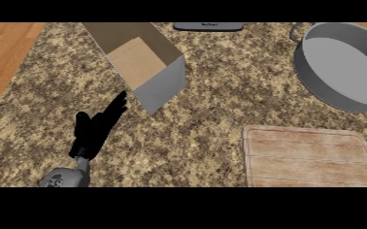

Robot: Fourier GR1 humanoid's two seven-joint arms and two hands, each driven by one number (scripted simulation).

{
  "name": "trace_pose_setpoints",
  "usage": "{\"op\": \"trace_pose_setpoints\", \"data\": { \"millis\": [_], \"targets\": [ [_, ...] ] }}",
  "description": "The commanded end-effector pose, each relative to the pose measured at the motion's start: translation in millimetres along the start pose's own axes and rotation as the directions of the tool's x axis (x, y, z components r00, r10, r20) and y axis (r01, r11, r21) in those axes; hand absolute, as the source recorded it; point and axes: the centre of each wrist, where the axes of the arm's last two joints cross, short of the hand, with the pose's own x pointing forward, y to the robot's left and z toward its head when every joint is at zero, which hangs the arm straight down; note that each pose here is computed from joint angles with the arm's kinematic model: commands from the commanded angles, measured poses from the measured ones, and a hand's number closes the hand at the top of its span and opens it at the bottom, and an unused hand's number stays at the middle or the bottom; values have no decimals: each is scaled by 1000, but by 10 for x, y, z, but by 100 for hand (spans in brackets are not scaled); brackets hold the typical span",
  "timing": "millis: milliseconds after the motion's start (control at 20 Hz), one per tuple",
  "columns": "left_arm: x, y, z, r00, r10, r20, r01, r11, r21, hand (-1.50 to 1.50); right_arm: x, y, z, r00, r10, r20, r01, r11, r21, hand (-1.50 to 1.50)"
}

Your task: Pick the squash from the cutting board and place it in the pot

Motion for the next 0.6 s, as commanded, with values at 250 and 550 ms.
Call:
{"op": "trace_pose_setpoints", "data": {
  "millis": [250, 550],
  "targets": [
    [-3, -19, -108, 1000, -5, 0, 5, 1000, 13, 0, 705, -7, -765, 990, 140, 13, -141, 988, 69, 150],
    [-28, -242, -87, 1000, -5, -8, 5, 1000, -23, 0, 1038, 402, -1115, 973, 231, -19, -226, 961, 158, 150]
  ]
}}
